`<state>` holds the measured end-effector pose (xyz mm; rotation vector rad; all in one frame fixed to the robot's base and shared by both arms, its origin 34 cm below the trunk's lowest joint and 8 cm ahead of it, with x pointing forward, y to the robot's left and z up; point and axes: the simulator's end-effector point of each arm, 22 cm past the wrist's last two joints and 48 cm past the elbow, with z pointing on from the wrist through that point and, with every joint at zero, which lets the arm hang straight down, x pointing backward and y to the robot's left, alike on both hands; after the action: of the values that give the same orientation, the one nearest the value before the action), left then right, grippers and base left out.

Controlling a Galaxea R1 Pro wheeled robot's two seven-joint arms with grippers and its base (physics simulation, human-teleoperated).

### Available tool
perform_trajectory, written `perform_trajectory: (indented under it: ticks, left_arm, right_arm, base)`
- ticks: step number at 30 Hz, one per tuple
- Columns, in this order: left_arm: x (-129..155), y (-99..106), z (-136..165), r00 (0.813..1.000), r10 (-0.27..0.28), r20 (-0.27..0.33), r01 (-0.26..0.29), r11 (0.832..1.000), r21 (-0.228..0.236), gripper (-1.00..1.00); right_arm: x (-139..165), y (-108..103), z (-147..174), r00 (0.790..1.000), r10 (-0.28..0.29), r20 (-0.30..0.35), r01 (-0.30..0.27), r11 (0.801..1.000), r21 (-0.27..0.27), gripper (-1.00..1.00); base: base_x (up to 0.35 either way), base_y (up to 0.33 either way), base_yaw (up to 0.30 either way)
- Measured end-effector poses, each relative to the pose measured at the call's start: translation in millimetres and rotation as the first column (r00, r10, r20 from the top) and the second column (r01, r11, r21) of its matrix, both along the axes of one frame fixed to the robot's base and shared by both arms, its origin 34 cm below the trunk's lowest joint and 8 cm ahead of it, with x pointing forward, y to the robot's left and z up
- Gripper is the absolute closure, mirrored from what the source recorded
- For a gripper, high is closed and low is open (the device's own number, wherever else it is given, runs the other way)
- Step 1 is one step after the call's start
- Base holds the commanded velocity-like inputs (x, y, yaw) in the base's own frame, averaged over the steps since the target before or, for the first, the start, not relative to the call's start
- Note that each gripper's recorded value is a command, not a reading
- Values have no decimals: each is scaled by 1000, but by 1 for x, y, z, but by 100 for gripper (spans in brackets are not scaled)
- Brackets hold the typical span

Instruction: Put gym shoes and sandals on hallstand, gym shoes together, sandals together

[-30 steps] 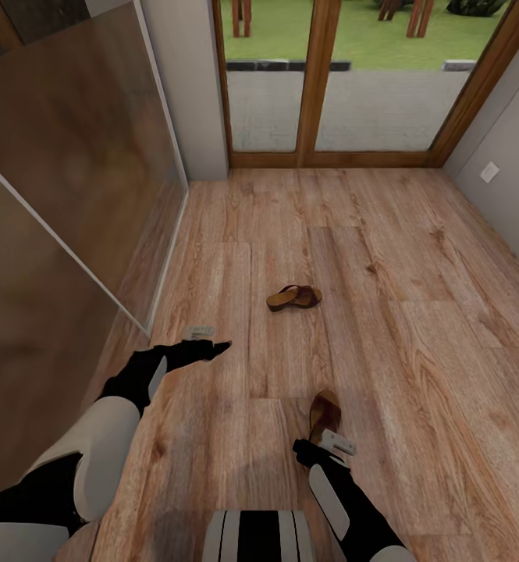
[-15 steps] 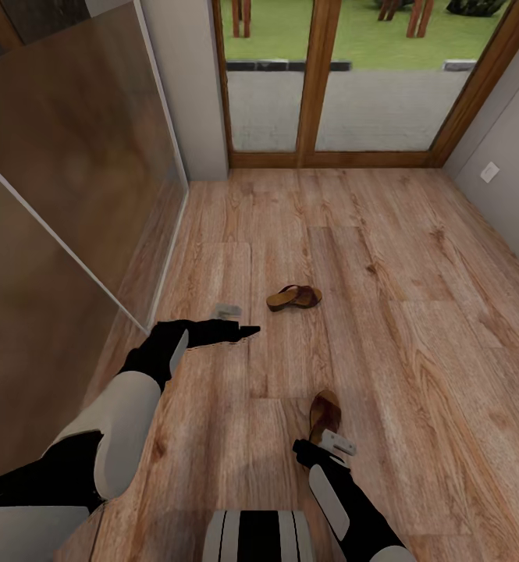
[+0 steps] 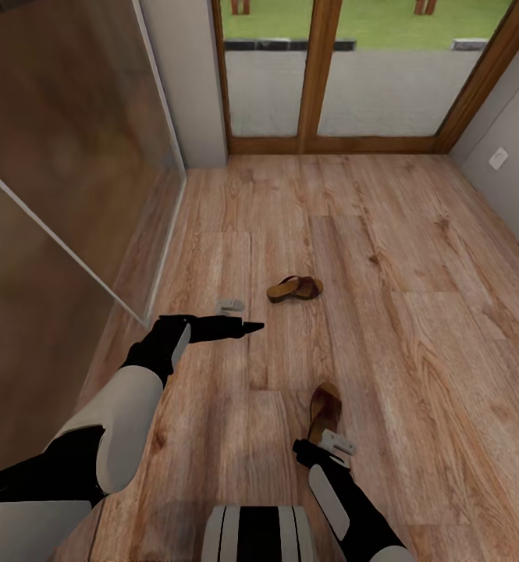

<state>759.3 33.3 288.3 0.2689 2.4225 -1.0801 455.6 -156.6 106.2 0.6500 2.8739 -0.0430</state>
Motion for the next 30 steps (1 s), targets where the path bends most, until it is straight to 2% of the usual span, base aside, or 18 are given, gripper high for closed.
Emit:
perform_trajectory:
  ticks: [16, 22, 24, 30]
  left_arm:
    - [-12, 1, -24, 999, -2, -38, 2, 1000, 1, -100]
    - [-13, 0, -26, 999, -2, -42, 2, 1000, 1, -100]
    - [-13, 0, -27, 999, -2, -43, 2, 1000, 1, -100]
    - [-13, 1, -27, 999, -2, -43, 2, 1000, 2, -100]
  right_arm:
    - [-10, -2, -11, 1000, -3, -18, 3, 1000, -7, -100]
    - [-1, -5, -10, 999, -20, 30, 21, 999, -25, -100]
    - [7, -9, -8, 997, -34, 75, 37, 998, -41, -100]
    - [11, -11, -6, 994, -41, 98, 45, 998, -48, -100]
  base:
    - [0, 0, 0]
    - [0, 0, 0]
    - [0, 0, 0]
    - [0, 0, 0]
